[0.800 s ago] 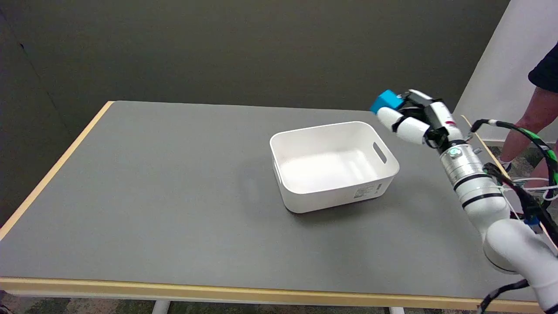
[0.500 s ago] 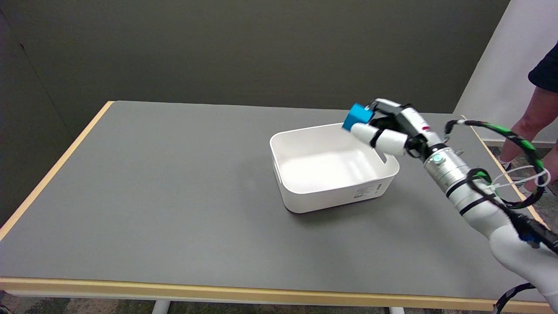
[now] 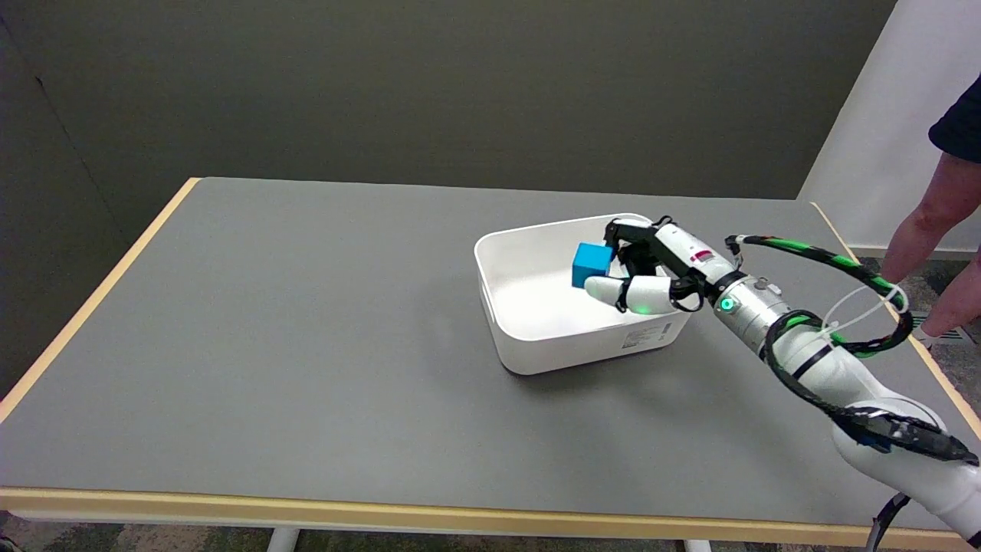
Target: Place blue wooden cube into white box.
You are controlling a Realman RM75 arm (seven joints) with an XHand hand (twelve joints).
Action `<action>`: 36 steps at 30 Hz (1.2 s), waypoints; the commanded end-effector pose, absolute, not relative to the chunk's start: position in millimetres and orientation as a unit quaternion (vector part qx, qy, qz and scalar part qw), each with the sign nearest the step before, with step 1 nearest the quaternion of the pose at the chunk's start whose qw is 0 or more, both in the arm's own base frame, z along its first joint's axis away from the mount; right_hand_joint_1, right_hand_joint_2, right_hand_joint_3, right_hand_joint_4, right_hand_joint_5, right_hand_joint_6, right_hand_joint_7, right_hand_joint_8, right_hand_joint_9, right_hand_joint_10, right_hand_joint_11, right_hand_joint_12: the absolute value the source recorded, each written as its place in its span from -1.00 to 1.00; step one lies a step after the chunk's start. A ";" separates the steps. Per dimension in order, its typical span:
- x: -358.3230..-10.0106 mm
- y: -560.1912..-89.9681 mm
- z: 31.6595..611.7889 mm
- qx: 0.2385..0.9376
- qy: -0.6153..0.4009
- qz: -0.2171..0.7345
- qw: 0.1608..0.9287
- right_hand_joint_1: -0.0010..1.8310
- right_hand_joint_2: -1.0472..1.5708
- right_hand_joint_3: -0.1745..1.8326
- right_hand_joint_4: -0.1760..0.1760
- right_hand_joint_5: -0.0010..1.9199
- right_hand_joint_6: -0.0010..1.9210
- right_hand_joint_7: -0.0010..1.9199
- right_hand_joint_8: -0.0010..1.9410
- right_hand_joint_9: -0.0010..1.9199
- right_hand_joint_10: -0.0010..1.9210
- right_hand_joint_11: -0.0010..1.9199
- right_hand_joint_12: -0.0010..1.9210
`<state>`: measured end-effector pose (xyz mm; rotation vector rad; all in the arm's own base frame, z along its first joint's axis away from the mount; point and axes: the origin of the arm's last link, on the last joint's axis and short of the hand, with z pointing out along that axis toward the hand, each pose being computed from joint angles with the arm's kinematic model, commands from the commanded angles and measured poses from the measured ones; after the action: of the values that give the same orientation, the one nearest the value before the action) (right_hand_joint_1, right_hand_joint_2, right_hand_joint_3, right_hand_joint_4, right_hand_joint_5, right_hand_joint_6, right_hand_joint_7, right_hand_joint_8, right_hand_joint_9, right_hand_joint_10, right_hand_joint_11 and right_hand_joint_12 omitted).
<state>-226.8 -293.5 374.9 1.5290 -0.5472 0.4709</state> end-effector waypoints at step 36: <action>-294.3 -211.2 525.1 0.223 -0.273 0.717 0.601 -0.80 0.52 0.20 0.19 -1.00 -0.73 -1.00 -1.00 -1.00 -1.00 -1.00 -0.64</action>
<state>-225.8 -289.7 479.5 1.0300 -0.5435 1.1620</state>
